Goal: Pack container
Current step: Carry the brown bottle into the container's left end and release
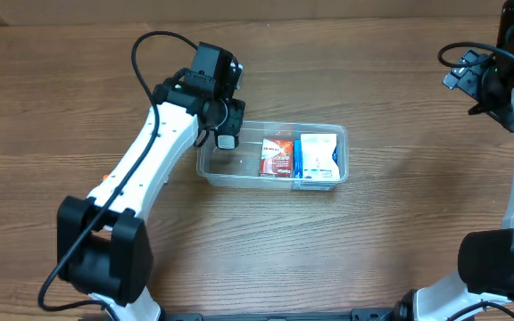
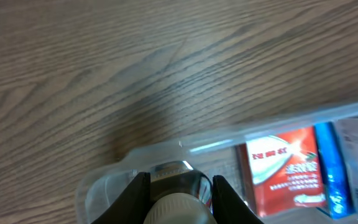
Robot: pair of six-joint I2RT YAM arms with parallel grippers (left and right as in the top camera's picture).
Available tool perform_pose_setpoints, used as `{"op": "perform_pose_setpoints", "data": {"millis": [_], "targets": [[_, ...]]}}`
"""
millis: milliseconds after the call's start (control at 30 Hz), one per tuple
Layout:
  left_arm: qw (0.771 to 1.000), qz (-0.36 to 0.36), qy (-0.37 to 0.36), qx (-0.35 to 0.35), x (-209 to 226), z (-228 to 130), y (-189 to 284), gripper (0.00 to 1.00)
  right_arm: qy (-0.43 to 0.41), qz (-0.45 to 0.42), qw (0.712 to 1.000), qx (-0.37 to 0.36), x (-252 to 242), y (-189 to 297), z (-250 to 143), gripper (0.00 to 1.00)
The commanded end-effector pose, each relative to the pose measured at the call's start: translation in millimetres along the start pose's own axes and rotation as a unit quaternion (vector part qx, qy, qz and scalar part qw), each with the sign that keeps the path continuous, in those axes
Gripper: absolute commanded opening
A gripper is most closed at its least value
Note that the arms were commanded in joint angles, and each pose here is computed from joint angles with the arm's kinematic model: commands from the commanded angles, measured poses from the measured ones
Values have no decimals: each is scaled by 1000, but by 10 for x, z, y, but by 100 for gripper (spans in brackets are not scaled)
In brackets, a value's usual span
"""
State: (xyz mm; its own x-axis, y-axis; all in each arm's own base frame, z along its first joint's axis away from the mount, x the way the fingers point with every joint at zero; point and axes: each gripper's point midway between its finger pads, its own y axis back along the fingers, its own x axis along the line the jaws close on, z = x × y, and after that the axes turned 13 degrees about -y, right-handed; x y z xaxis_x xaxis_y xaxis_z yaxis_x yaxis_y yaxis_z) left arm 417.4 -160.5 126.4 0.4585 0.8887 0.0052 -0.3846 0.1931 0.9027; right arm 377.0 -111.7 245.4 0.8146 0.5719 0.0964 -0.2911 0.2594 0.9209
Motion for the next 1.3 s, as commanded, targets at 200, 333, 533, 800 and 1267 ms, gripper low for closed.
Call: {"op": "perform_pose_setpoints", "data": {"millis": [200, 333, 533, 800, 1267], "targets": [[1000, 4, 4, 6, -49, -5, -227, 4, 0, 6, 1000, -12, 6, 64, 48, 100], [1000, 3, 3, 4, -57, 2, -228, 4, 0, 6, 1000, -12, 6, 64, 48, 100], [1000, 3, 3, 9, -66, -59, -290, 4, 0, 6, 1000, -12, 6, 64, 48, 100], [1000, 2, 0, 11, -69, -96, -329, 4, 0, 6, 1000, -12, 6, 64, 48, 100], [1000, -3, 0, 13, -86, -106, -328, 45, 0, 6, 1000, -12, 6, 64, 48, 100]]}}
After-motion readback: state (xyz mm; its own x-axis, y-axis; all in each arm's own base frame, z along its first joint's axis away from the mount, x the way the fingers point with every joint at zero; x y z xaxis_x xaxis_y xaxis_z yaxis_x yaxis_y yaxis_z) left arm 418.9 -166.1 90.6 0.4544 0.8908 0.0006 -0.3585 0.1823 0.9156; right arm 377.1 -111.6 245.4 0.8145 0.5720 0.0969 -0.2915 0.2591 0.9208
